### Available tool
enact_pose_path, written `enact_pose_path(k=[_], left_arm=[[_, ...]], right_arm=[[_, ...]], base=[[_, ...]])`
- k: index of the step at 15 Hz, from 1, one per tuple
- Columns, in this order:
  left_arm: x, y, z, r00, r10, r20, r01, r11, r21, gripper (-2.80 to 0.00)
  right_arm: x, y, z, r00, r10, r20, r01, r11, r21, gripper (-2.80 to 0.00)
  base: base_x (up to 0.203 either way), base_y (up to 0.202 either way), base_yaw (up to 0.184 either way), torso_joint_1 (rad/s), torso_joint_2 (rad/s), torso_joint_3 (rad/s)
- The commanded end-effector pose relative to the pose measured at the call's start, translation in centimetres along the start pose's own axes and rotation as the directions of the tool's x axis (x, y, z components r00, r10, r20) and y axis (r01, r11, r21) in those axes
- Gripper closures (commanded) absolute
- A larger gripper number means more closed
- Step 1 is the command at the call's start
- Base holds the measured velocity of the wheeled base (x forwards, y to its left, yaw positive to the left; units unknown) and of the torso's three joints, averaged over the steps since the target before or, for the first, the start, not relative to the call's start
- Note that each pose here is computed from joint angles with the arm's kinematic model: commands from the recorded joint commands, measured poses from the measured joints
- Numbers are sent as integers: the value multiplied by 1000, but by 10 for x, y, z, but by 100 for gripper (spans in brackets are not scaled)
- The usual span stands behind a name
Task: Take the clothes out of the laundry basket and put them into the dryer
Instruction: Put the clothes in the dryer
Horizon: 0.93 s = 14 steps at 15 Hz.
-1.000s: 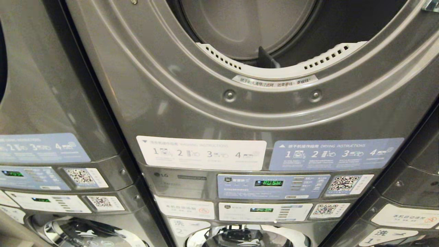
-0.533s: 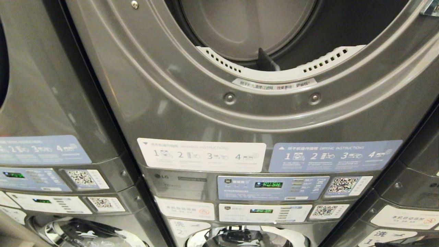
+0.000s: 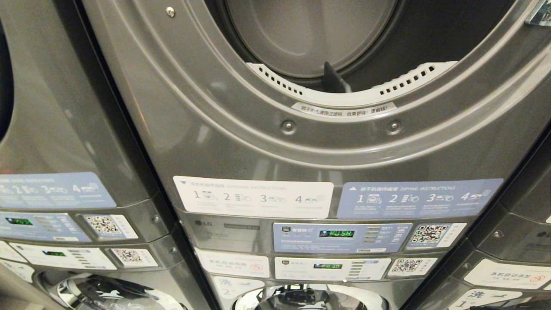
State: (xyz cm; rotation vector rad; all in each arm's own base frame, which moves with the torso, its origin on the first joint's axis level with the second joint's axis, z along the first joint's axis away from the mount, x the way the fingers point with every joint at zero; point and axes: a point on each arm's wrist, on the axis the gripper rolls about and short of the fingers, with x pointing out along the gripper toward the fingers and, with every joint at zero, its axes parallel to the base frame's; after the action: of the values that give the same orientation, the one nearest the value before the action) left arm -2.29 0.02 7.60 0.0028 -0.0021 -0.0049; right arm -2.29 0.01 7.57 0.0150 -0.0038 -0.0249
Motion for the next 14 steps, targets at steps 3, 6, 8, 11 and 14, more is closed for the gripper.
enact_pose_path(k=[3,6,8,11,14], left_arm=[[0,0,0,1000,0,1,0,1000,-1,0],[0,0,0,1000,0,1,0,1000,-1,0],[0,0,0,1000,0,-1,0,1000,-1,0],[0,0,0,1000,0,1,0,1000,0,0],[0,0,0,1000,0,1,0,1000,0,0]], right_arm=[[0,0,0,1000,0,1,0,1000,0,0],[0,0,0,1000,0,1,0,1000,0,0],[0,0,0,1000,0,1,0,1000,0,0],[0,0,0,1000,0,1,0,1000,0,0],[0,0,0,1000,0,1,0,1000,0,0]], base=[[0,0,0,61,-120,-57],[0,0,0,72,-124,-62],[0,0,0,57,-115,-54],[0,0,0,62,-119,-63],[0,0,0,62,-117,-53]])
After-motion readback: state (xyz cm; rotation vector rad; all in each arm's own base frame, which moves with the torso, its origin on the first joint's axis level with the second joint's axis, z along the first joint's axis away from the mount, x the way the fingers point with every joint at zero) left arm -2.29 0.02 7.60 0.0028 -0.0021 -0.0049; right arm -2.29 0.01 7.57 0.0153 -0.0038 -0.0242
